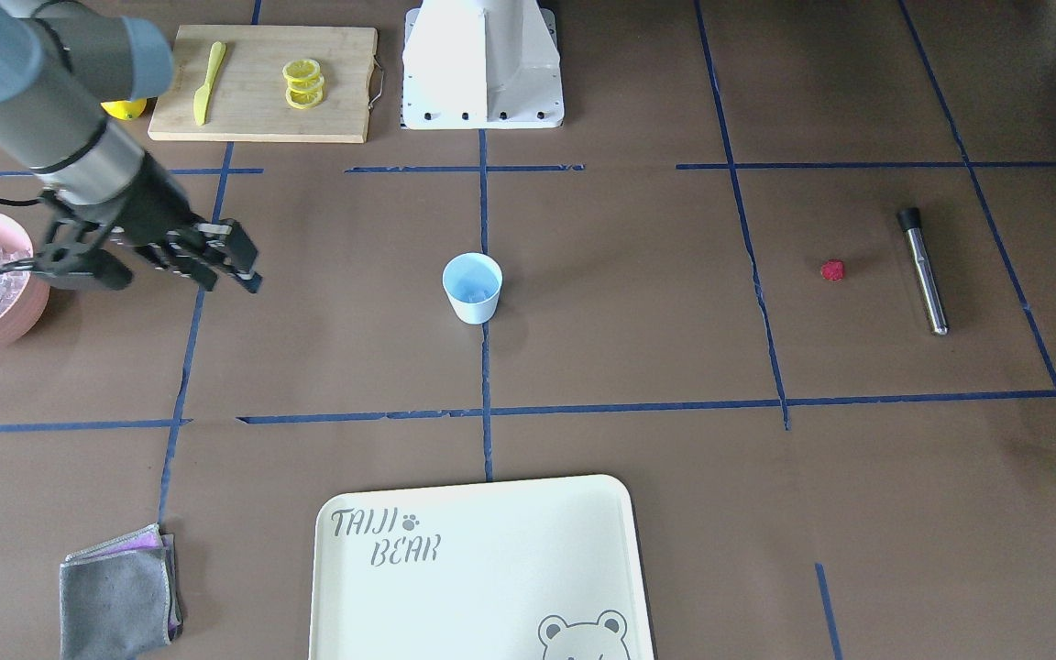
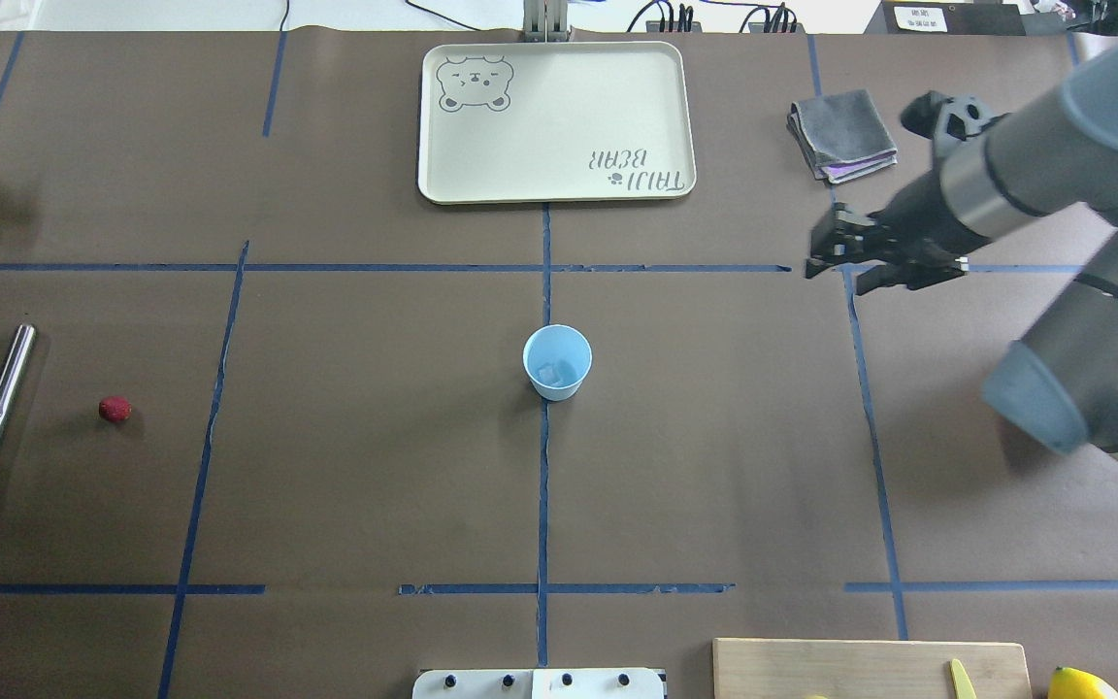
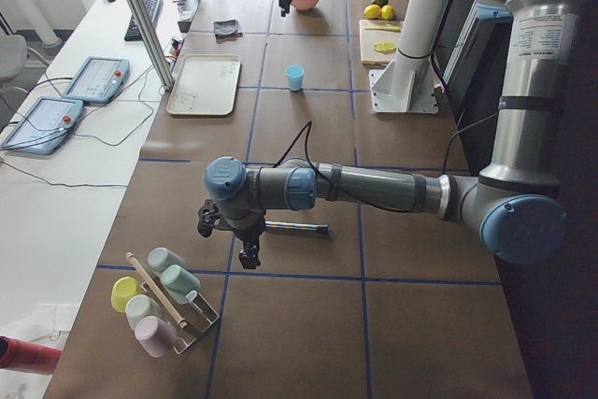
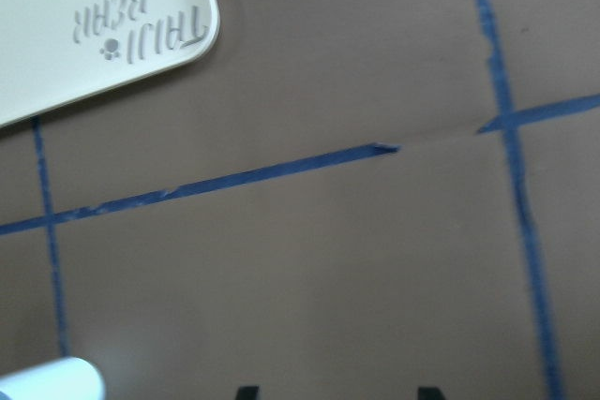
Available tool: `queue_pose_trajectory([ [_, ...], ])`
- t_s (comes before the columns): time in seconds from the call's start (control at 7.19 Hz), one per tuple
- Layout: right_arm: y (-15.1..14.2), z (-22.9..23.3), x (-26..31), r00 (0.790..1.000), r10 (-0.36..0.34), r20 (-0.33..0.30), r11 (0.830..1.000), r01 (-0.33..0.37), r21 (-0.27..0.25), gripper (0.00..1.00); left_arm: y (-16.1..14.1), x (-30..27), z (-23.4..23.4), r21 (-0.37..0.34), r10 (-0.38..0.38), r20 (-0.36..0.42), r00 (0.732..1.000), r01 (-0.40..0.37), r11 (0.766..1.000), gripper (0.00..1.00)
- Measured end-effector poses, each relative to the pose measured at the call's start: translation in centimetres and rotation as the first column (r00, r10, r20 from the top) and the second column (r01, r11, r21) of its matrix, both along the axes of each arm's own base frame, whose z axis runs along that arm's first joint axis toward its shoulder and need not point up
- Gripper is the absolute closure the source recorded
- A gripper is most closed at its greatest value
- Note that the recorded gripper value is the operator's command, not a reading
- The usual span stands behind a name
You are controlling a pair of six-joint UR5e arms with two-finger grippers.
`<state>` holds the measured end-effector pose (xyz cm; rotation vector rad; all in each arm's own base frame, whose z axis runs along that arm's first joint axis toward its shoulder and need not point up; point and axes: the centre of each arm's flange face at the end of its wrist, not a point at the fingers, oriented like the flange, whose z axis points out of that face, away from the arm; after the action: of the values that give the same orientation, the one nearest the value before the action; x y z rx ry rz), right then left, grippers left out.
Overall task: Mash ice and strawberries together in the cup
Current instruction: 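Move the right gripper back toward the pink bowl, then lower the right gripper into the bowl and grasp more ice cubes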
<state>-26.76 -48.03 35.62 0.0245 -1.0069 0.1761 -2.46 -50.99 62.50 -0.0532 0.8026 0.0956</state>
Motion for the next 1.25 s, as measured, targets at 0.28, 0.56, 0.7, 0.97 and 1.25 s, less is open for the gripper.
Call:
queue_pose_trajectory([
  [0.28, 3.1, 10.9, 8.6, 0.974, -0.157, -0.163, 0.966, 0.186, 0.179, 0.14, 0.0, 0.0, -0.1, 0.001, 0.000, -0.006, 1.000, 0.000, 1.000, 0.00],
  [0.56, 5.5, 17.8, 13.4, 0.927, -0.251, -0.280, 0.915, 0.321, 0.243, 0.14, 0.2, 0.3, -0.2, -0.005, -0.002, -0.041, 0.999, 0.002, 1.000, 0.00],
  [0.7, 5.9, 19.7, 14.3, 0.908, -0.275, -0.317, 0.898, 0.360, 0.253, 0.14, 0.3, 0.3, -0.2, -0.008, -0.003, -0.049, 0.999, 0.002, 1.000, 0.00],
  [0.97, 5.7, 23.0, 14.6, 0.872, -0.326, -0.364, 0.864, 0.431, 0.259, 0.14, 0.4, 0.3, 0.0, -0.012, -0.003, -0.054, 0.999, 0.002, 1.000, 0.00],
  [1.25, 5.0, 24.5, 14.3, 0.858, -0.347, -0.378, 0.851, 0.458, 0.257, 0.16, 0.5, 0.4, 0.1, -0.013, -0.001, -0.054, 0.999, 0.001, 1.000, 0.00],
])
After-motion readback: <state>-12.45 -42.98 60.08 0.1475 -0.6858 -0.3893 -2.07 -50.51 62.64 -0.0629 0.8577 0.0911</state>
